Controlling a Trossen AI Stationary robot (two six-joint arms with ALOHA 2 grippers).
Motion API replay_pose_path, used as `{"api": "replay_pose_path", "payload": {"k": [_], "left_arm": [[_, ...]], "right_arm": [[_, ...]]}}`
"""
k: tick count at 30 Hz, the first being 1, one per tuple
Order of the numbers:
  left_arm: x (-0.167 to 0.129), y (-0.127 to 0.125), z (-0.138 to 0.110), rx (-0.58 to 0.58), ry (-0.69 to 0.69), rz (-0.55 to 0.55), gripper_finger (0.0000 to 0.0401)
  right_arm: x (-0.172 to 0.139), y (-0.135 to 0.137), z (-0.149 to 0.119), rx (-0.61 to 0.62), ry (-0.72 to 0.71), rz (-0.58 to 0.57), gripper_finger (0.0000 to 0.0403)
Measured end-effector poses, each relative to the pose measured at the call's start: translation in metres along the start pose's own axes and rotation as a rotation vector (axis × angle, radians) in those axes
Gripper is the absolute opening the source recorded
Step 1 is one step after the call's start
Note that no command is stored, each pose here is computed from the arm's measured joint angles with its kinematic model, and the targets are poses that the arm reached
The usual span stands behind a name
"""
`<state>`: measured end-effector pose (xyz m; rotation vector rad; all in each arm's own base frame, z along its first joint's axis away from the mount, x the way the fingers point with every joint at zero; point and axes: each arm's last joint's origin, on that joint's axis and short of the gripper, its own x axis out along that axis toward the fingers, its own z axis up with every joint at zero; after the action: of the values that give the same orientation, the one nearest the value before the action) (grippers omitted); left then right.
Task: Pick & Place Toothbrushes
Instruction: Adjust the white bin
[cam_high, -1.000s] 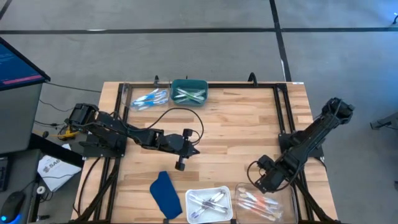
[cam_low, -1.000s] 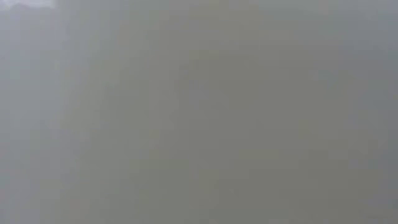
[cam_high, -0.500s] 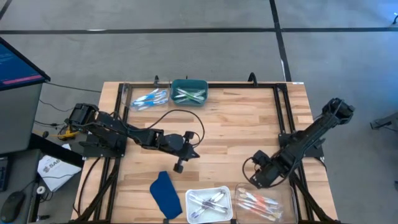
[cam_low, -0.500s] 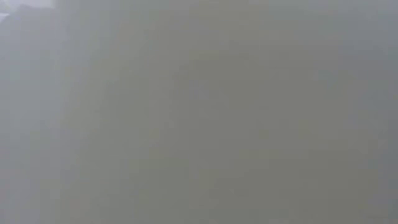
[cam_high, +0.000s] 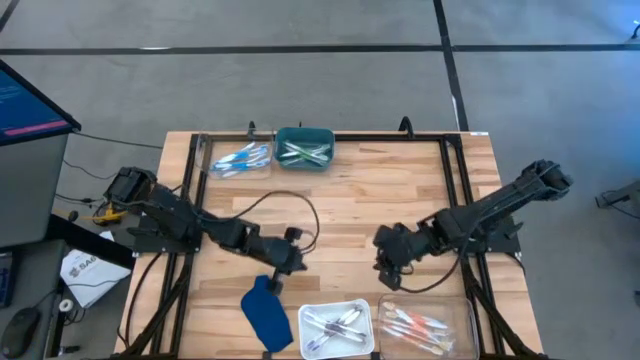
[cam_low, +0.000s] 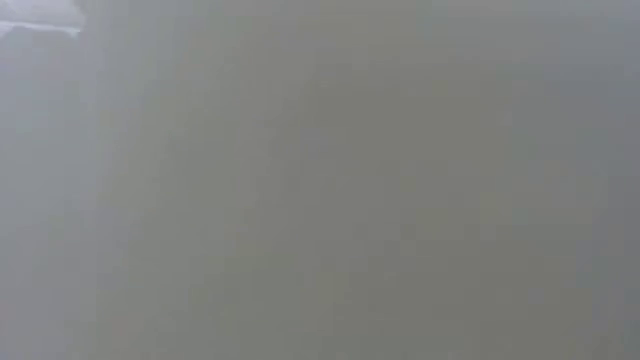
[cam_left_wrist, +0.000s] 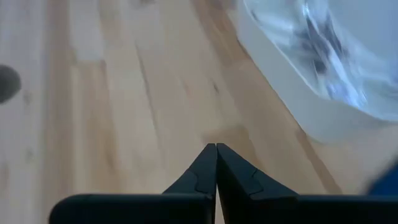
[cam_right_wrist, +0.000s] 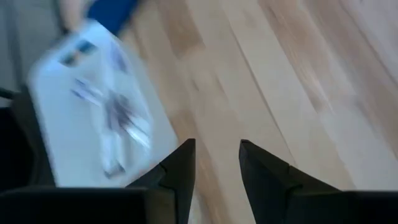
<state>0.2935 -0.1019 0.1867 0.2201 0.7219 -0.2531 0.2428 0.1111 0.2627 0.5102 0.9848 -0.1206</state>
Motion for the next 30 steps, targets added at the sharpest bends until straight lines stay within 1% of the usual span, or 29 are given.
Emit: {"api": "replay_pose_path", "payload": {"k": [3, 4, 7, 9, 13, 16, 19, 22, 25, 30], "left_arm": [[-0.005, -0.022, -0.006, -0.019, 0.069, -0.001, 0.0], [-0.007, -0.03, -0.007, -0.03, 0.072, -0.014, 0.0], [-0.013, -0.055, -0.007, -0.056, 0.07, -0.07, 0.0], [-0.016, -0.066, -0.009, -0.089, 0.075, -0.097, 0.0], [-0.019, -0.077, -0.01, -0.125, 0.075, -0.12, 0.0], [-0.019, -0.085, -0.006, -0.148, 0.032, -0.155, 0.0], [-0.019, -0.093, -0.005, -0.166, 0.004, -0.176, 0.0], [-0.017, -0.099, -0.007, -0.181, 0.008, -0.169, 0.0], [-0.009, -0.104, -0.009, -0.206, 0.001, -0.177, 0.0], [0.013, -0.112, -0.009, -0.229, -0.067, -0.255, 0.0]], "right_arm": [[0.001, -0.003, 0.014, -0.035, -0.036, 0.07, 0.0118], [0.001, -0.004, 0.017, -0.042, -0.04, 0.082, 0.0118], [0.004, -0.009, 0.024, -0.059, -0.042, 0.089, 0.0118], [0.009, -0.013, 0.029, -0.064, -0.031, 0.098, 0.0118], [0.023, -0.022, 0.039, -0.054, 0.048, 0.148, 0.0118], [0.045, -0.03, 0.039, -0.022, 0.177, 0.183, 0.0118], [0.068, -0.034, 0.038, -0.016, 0.257, 0.19, 0.0118], [0.085, -0.034, 0.034, -0.017, 0.288, 0.173, 0.0118], [0.092, -0.031, 0.03, -0.025, 0.312, 0.177, 0.0118], [0.095, -0.023, 0.026, -0.031, 0.312, 0.198, 0.0118]]}}
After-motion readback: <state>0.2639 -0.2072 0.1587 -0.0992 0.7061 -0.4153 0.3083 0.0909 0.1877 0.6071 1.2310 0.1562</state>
